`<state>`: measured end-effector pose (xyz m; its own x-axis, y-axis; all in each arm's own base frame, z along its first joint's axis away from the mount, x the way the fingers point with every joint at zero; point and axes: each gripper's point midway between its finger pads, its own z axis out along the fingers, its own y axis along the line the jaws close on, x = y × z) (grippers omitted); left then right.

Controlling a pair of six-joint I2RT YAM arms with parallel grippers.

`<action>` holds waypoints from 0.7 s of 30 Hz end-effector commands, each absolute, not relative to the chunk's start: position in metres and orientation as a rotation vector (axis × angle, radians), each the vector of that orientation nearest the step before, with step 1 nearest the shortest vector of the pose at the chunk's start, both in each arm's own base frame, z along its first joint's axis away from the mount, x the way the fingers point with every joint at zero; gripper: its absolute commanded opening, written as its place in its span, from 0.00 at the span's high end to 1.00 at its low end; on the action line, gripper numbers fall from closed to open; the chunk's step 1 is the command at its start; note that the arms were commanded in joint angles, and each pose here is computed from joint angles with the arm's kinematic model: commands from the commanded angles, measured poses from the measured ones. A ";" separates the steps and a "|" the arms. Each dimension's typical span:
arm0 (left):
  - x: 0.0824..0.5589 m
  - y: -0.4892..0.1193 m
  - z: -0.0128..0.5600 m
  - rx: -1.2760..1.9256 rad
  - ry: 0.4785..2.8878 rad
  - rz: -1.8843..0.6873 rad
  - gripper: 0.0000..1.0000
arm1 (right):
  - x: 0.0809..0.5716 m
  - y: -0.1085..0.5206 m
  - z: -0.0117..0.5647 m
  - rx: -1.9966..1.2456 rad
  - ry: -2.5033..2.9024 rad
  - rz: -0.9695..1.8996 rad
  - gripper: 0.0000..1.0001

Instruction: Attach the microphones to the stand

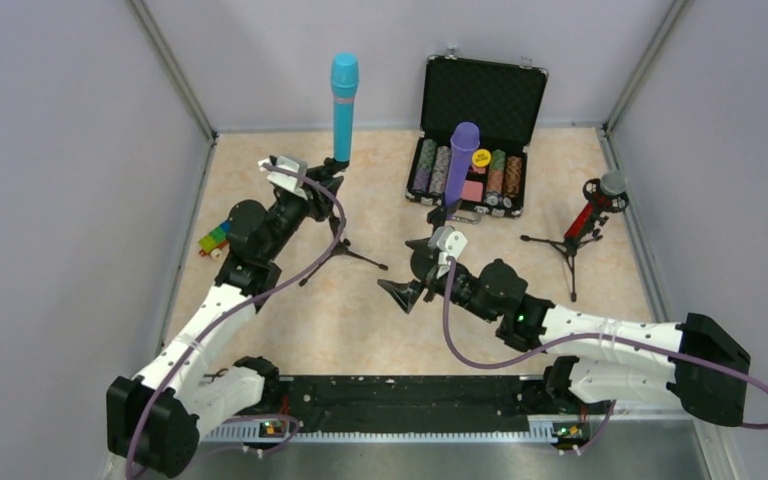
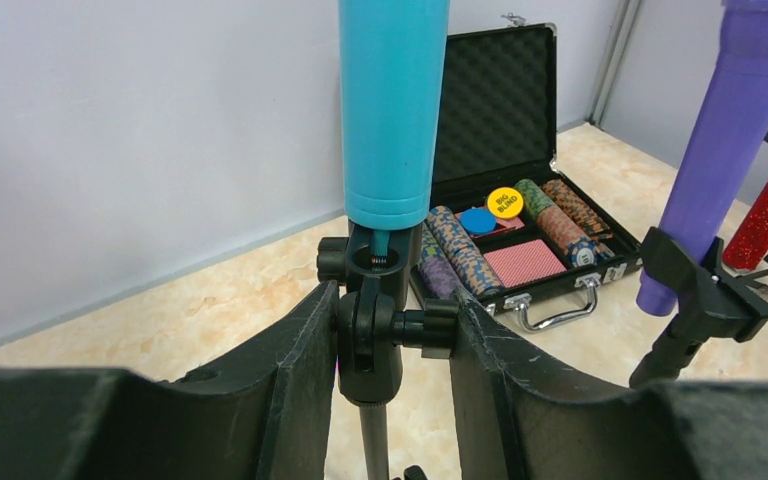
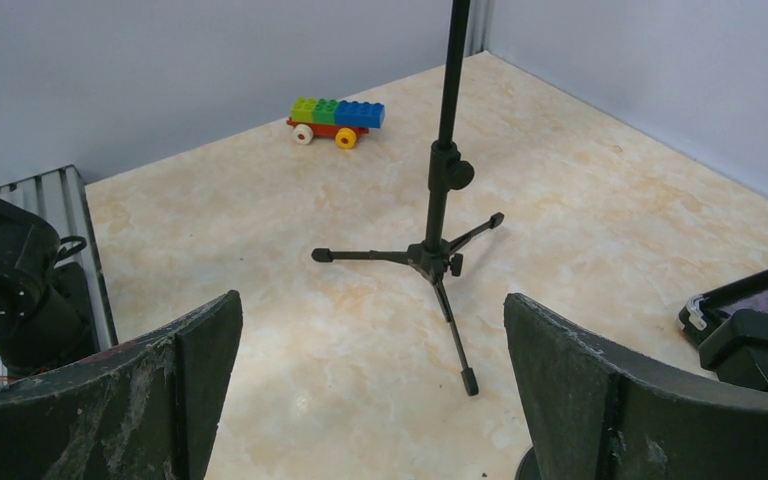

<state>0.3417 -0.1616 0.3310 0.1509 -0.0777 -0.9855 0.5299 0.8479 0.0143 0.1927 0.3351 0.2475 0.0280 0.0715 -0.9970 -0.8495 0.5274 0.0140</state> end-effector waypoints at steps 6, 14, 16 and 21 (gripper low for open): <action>0.334 -0.157 0.367 0.379 1.176 -0.448 1.00 | 0.191 0.334 0.250 -0.719 1.351 0.835 0.01; 0.327 -0.154 0.355 0.375 1.191 -0.451 0.62 | 0.195 0.333 0.251 -0.688 1.353 0.824 0.01; 0.326 -0.153 0.353 0.374 1.197 -0.449 0.51 | 0.196 0.333 0.251 -0.685 1.353 0.824 0.01; 0.323 -0.150 0.357 0.377 1.190 -0.430 0.35 | 0.196 0.334 0.251 -0.686 1.351 0.827 0.01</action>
<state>0.3315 -0.1561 0.3216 0.1952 -0.0914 -0.9765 0.5244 0.8511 0.0251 0.1958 0.3313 0.2389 0.0133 0.0651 -0.9978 -0.8344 0.5506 0.0248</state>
